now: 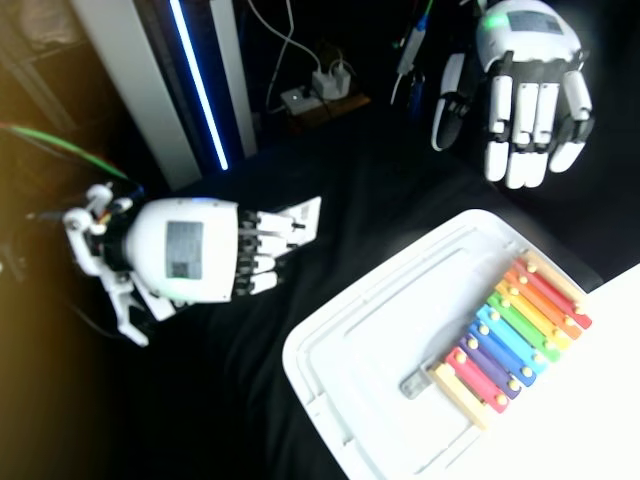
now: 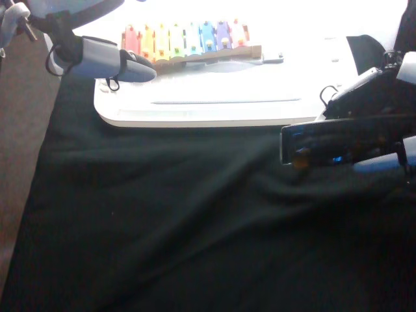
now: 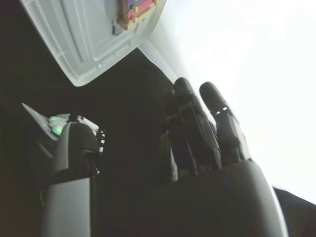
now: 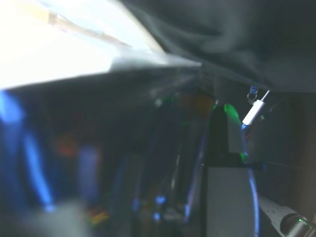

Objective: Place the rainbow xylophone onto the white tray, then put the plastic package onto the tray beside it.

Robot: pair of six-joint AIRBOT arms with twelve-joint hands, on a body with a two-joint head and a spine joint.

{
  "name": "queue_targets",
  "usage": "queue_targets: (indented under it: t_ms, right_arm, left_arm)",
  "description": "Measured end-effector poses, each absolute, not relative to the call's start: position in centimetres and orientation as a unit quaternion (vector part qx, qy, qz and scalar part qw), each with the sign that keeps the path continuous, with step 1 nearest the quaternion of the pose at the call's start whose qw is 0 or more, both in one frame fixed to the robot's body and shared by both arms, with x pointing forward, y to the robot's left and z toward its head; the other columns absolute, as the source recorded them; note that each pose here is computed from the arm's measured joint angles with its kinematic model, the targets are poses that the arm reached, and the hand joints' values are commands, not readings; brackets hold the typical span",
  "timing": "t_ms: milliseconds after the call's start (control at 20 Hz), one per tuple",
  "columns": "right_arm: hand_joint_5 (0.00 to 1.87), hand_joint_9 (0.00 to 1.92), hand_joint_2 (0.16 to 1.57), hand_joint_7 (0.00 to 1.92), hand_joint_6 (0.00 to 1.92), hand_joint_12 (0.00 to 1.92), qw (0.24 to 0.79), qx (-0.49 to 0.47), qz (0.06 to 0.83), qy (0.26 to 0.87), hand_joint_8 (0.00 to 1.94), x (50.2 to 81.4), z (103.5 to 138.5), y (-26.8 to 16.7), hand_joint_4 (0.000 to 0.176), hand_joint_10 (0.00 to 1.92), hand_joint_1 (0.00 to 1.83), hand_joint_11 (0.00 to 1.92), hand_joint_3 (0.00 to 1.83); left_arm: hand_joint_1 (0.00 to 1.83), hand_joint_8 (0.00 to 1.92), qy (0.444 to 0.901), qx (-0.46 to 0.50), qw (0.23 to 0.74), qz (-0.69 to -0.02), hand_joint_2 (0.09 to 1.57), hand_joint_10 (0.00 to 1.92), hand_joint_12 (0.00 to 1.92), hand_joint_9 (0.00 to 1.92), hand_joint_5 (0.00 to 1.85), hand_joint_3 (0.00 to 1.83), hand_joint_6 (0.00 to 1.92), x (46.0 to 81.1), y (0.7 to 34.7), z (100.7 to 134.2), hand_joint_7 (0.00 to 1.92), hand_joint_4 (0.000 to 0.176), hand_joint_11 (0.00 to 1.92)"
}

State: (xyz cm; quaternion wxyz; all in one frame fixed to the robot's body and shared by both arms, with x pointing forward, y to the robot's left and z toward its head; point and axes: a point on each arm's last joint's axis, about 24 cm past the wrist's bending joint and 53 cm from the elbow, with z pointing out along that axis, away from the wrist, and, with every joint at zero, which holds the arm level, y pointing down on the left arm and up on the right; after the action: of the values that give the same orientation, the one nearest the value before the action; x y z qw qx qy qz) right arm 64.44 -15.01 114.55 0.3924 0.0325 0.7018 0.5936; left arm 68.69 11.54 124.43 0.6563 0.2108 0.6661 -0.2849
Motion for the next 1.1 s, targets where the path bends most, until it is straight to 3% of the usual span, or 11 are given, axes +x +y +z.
queue_targets:
  t_ms: [50, 100, 150, 250, 350, 450, 550, 600, 850, 950, 1100]
  right_arm:
    - [1.18, 1.15, 1.06, 1.11, 0.26, 1.32, 0.396, 0.029, 0.595, 0.699, 0.86, 64.7, 115.0, -14.9, 0.000, 1.02, 1.38, 0.95, 0.00]
    - [1.20, 1.06, 1.07, 1.08, 0.19, 1.40, 0.403, 0.020, 0.594, 0.696, 0.88, 65.0, 115.7, -14.6, 0.000, 1.22, 1.40, 0.85, 0.00]
    - [1.19, 1.12, 1.05, 1.15, 0.39, 1.39, 0.410, 0.012, 0.593, 0.693, 0.86, 65.3, 116.4, -14.4, 0.000, 0.93, 1.31, 0.87, 0.00]
    - [1.07, 1.14, 1.09, 1.08, 0.55, 1.48, 0.418, 0.006, 0.590, 0.691, 1.08, 66.0, 117.1, -14.2, 0.000, 1.06, 1.29, 0.90, 0.00]
    - [1.23, 1.21, 1.01, 1.29, 0.26, 1.15, 0.428, -0.010, 0.572, 0.700, 0.42, 66.9, 117.2, -13.7, 0.000, 0.98, 1.41, 1.00, 0.00]
    - [1.22, 1.42, 1.00, 1.39, 0.48, 1.21, 0.438, -0.018, 0.559, 0.704, 0.35, 67.9, 117.4, -13.1, 0.000, 0.41, 1.30, 1.11, 0.00]
    - [1.21, 1.33, 1.02, 1.24, 0.40, 1.43, 0.449, -0.020, 0.553, 0.702, 0.74, 69.1, 118.1, -12.7, 0.000, 0.73, 1.31, 1.11, 0.00]
    - [1.16, 1.21, 1.03, 1.19, 0.37, 1.38, 0.454, -0.022, 0.549, 0.701, 0.65, 69.7, 118.3, -12.3, 0.000, 0.98, 1.39, 1.04, 0.00]
    - [1.14, 1.32, 0.99, 1.30, 0.58, 1.05, 0.470, -0.029, 0.531, 0.705, 0.29, 72.0, 119.1, -11.1, 0.000, 0.70, 1.41, 0.99, 0.00]
    - [1.26, 1.17, 1.01, 1.27, 0.25, 1.19, 0.485, -0.037, 0.524, 0.699, 0.43, 73.0, 120.5, -10.7, 0.000, 0.99, 1.41, 0.83, 0.00]
    - [1.16, 1.03, 1.07, 1.06, 0.33, 1.43, 0.491, -0.029, 0.513, 0.704, 0.87, 74.6, 119.8, -10.2, 0.000, 1.26, 1.40, 0.75, 0.00]
  left_arm:
    - [0.84, 0.00, 0.666, 0.211, 0.656, -0.285, 1.02, 0.00, 0.80, 0.64, 0.34, 0.00, 0.00, 68.7, 11.5, 124.4, 0.55, 0.000, 0.25]
    - [0.85, 0.00, 0.667, 0.211, 0.655, -0.284, 1.02, 0.01, 0.80, 0.65, 0.34, 0.00, 0.00, 68.7, 11.6, 124.3, 0.55, 0.000, 0.27]
    - [0.84, 0.00, 0.667, 0.211, 0.655, -0.284, 1.02, 0.01, 0.83, 0.69, 0.33, 0.00, 0.00, 68.7, 11.6, 124.3, 0.57, 0.000, 0.26]
    - [0.84, 0.00, 0.668, 0.211, 0.655, -0.284, 1.02, 0.01, 0.85, 0.70, 0.33, 0.00, 0.00, 68.7, 11.6, 124.2, 0.55, 0.014, 0.29]
    - [0.88, 0.00, 0.668, 0.211, 0.654, -0.284, 1.01, 0.00, 0.82, 0.70, 0.35, 0.00, 0.00, 68.7, 11.6, 124.2, 0.54, 0.010, 0.31]
    - [0.80, 0.00, 0.669, 0.214, 0.652, -0.286, 1.01, 0.01, 0.88, 0.74, 0.35, 0.00, 0.00, 68.4, 11.3, 124.0, 0.57, 0.026, 0.26]
    - [0.83, 0.01, 0.669, 0.214, 0.651, -0.286, 1.00, 0.01, 0.97, 0.74, 0.36, 0.00, 0.00, 68.4, 11.3, 123.9, 0.57, 0.000, 0.25]
    - [0.84, 0.00, 0.669, 0.214, 0.652, -0.286, 1.00, 0.00, 0.99, 0.73, 0.36, 0.00, 0.00, 68.4, 11.3, 124.0, 0.57, 0.000, 0.29]
    - [0.86, 0.00, 0.672, 0.214, 0.650, -0.283, 1.01, 0.00, 1.21, 0.69, 0.34, 0.00, 0.00, 68.4, 11.6, 123.7, 0.58, 0.000, 0.12]
    - [0.93, 0.00, 0.669, 0.214, 0.652, -0.286, 0.99, 0.00, 1.24, 0.61, 0.35, 0.00, 0.00, 68.3, 11.4, 123.9, 0.57, 0.000, 0.02]
    - [0.98, 0.01, 0.665, 0.216, 0.653, -0.291, 0.97, 0.01, 1.28, 0.62, 0.36, 0.00, 0.00, 68.1, 11.2, 124.1, 0.63, 0.000, 0.00]
